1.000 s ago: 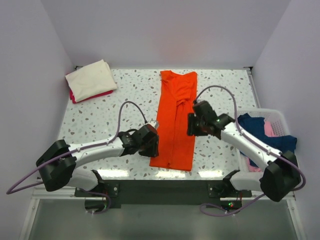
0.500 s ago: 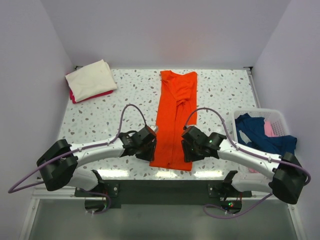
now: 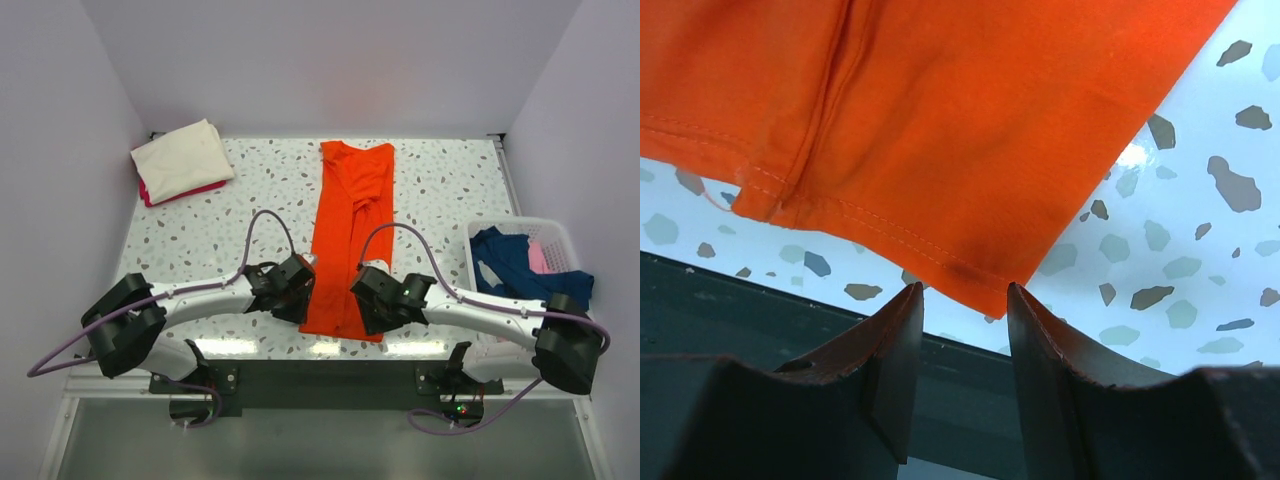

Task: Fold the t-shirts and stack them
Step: Fold the tshirt

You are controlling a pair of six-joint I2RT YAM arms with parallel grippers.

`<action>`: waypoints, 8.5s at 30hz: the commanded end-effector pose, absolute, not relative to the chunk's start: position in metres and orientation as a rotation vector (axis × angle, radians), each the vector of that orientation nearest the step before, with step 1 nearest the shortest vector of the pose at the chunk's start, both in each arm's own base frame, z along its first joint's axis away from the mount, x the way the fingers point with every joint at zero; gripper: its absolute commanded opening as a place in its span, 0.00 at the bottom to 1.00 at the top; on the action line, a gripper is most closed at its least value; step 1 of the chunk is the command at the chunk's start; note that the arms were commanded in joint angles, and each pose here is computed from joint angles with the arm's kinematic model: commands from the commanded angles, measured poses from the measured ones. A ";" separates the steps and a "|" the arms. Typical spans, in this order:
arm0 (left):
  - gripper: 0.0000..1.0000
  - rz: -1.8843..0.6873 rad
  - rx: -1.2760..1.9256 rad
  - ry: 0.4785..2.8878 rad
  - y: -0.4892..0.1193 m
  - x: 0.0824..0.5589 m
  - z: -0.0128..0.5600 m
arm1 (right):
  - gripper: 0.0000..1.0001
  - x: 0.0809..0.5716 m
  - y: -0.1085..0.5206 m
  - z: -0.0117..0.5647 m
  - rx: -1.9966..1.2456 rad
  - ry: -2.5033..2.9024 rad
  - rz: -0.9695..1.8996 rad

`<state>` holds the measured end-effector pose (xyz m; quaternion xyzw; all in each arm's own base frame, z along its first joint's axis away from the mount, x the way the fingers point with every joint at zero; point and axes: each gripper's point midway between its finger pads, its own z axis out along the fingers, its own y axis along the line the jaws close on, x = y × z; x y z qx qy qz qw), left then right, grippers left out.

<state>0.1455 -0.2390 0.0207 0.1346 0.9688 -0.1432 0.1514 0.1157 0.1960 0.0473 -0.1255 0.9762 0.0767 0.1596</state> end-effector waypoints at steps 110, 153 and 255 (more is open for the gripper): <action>0.34 -0.906 0.557 2.614 -0.313 0.124 0.070 | 0.46 0.098 0.172 0.030 0.036 2.802 0.409; 0.39 -0.747 0.265 2.849 -0.226 0.109 0.006 | 0.41 0.086 0.175 0.004 0.297 2.906 0.670; 0.49 -0.751 -0.026 2.386 -0.289 0.431 0.099 | 0.45 0.424 0.140 0.094 0.336 2.486 0.178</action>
